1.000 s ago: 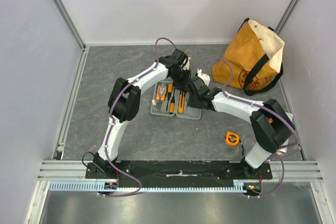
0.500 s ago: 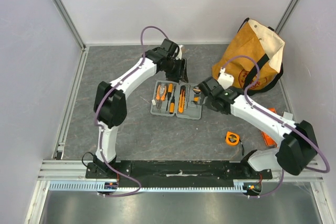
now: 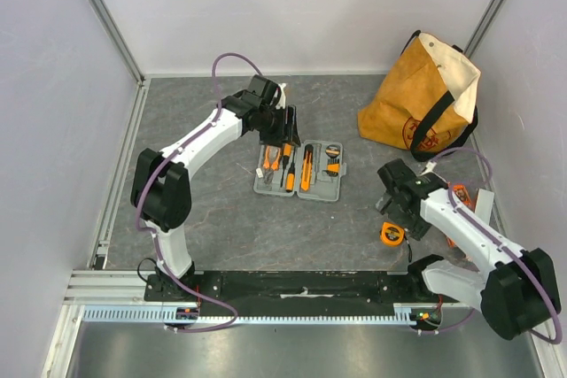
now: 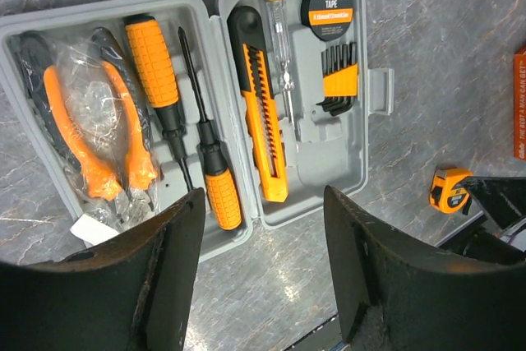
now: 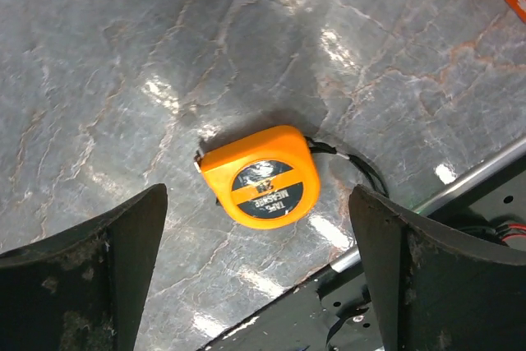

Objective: Pack the tool kit

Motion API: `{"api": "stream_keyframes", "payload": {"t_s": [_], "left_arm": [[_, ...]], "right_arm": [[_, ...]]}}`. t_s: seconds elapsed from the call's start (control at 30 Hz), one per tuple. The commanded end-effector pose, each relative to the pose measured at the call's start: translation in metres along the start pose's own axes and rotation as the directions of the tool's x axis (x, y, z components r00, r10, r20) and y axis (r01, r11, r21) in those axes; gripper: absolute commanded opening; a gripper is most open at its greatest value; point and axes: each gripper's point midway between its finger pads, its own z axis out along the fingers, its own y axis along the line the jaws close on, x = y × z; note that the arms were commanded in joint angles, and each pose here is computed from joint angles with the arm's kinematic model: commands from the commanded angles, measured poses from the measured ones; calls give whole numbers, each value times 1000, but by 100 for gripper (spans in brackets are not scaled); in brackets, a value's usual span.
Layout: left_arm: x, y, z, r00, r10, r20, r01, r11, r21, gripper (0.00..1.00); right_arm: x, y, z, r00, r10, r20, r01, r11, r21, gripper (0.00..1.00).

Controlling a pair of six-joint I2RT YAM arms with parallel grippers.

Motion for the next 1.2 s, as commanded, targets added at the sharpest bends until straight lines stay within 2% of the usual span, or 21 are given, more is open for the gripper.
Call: {"api": "stream_keyframes", "payload": {"t_s": [0.0,0.27,0.57,0.93,1.17], "left_arm": [[-10,-12,-11,999,1,50,-3,999,43,66],[-15,-1,-7,999,-16,47,15,999,38,66],[-17,13,-4,998,-48,33,47,998,39,66],[-22,18,-5,997,-70,33,68,996,51,66],[-21,18,-7,997,-74,33,72,996,54,65]], "right_arm": [[-3,1,4,989,141,-39,-143,989,-36,98],[14,-2,24,944,284,-166,-282,959,40,98],[9,-5,41,926,341,-160,-332,940,83,98],[-9,-3,59,972,225,-75,-220,973,65,98],[-37,28,57,993,118,10,-116,987,-110,98]]}}
